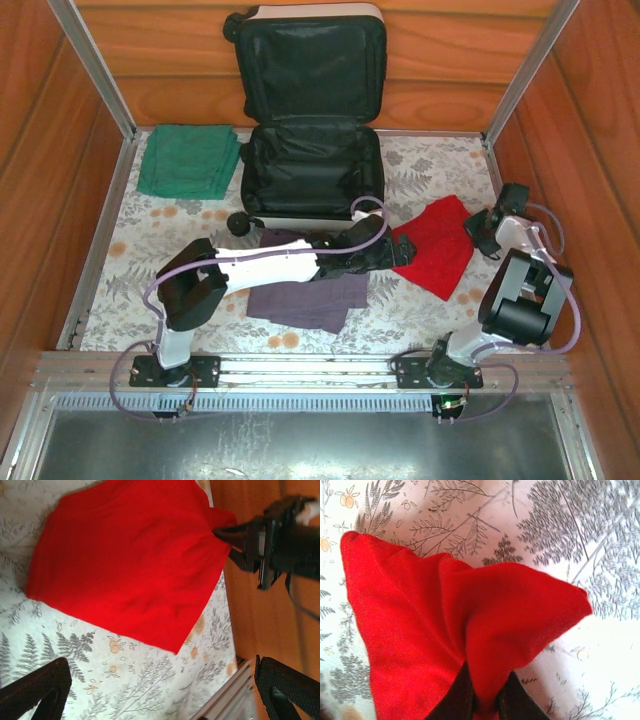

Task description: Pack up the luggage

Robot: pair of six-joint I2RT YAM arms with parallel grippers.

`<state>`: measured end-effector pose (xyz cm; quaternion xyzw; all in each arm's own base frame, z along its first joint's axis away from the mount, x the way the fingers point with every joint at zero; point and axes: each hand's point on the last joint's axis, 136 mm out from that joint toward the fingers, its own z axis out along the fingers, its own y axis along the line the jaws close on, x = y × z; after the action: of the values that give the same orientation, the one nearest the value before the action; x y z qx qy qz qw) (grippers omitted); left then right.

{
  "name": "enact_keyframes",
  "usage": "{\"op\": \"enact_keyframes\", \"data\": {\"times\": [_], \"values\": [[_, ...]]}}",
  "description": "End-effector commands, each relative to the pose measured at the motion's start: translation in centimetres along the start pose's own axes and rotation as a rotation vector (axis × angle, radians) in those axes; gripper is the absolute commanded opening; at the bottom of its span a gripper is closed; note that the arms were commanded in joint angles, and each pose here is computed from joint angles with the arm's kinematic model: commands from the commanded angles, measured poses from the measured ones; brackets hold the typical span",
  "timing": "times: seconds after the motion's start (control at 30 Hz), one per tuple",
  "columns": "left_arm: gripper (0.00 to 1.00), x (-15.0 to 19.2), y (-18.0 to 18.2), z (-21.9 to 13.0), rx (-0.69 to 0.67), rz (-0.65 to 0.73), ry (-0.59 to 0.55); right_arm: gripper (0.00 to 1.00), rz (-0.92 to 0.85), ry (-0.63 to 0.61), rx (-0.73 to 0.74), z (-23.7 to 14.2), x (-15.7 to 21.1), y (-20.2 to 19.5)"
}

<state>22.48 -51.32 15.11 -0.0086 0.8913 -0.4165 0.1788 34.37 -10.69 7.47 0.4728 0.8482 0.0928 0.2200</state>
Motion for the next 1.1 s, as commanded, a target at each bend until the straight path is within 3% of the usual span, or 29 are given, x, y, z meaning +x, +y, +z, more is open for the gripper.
{"op": "enact_keyframes", "data": {"times": [0.0, 0.27, 0.67, 0.93, 1.07], "values": [[0.98, 2.5, 2.3, 2.2, -0.055, -0.223, 0.088, 0.00, 0.132, -0.025, -0.067, -1.0, 0.0, 0.5], [0.96, 7.9, 4.8, 6.5, -0.127, -0.419, 0.231, 0.00, 0.228, -0.049, -0.113, -3.3, 1.0, 0.2], [0.92, 7.2, 7.2, 10.2, -0.167, -0.558, 0.128, 0.00, 0.209, -0.060, -0.154, -6.2, 1.9, 0.3], [0.74, 7.3, 8.7, 14.4, -0.185, -0.612, 0.088, 0.00, 0.199, -0.047, -0.168, -6.7, 3.0, -0.1], [0.51, 7.0, 9.9, 16.3, -0.198, -0.610, 0.043, 0.00, 0.196, -0.039, -0.169, -6.7, 3.7, -0.5]]}}
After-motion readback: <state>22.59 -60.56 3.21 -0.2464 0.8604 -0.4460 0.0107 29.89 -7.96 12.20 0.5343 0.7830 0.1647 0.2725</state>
